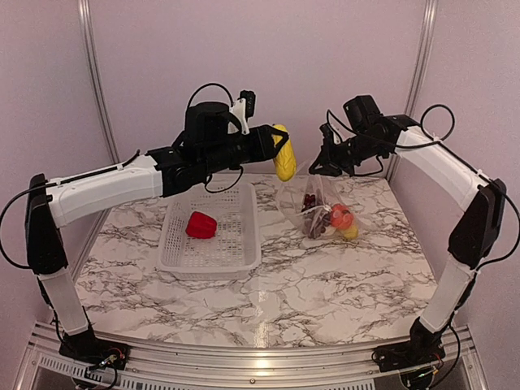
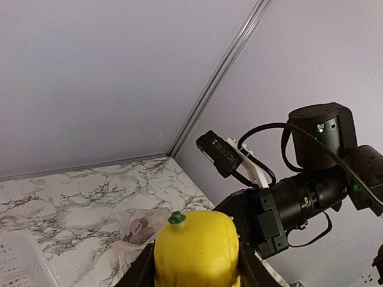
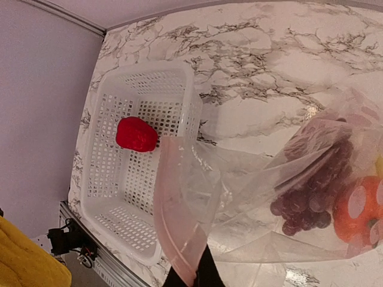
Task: Place the food in the zip-top bag and seal the zipper
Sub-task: Place the fake fruit in the zipper food storage bag.
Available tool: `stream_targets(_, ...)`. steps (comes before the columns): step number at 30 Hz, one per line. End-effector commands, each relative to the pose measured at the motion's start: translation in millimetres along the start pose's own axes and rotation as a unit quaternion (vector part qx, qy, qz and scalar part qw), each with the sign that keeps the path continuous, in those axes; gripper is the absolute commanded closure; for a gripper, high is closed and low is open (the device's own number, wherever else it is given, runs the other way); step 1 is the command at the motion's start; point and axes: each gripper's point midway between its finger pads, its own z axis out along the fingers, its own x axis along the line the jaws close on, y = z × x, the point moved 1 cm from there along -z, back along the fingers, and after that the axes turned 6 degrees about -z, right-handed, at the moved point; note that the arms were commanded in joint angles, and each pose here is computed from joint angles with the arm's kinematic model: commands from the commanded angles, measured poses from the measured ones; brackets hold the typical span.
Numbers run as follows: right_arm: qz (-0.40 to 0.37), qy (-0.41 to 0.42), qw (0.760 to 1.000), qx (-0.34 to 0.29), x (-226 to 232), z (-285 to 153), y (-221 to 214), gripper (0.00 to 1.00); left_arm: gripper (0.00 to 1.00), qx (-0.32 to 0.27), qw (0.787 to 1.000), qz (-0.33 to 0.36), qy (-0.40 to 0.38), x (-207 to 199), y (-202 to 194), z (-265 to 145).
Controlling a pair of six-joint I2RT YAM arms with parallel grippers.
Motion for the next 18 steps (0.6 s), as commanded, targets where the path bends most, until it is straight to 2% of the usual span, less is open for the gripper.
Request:
stream_targets(1,-0.017,0.028,0.999,-0.023,31,-31,8,1.00,1.00,-0.090,0.995,0.018,-0.040,-32,30,-7)
stream_targets(7,-0.013,0.033,0.999,-0.025,38,-42,10,1.00,1.00,-0.109,0.993,0.028,-0.020,-43,4,6)
stream_targets(18,0.016,0.058,0.998,-0.029,43,-62,13,1.00,1.00,-0.133,0.989,0.048,0.030,-32,-46,29)
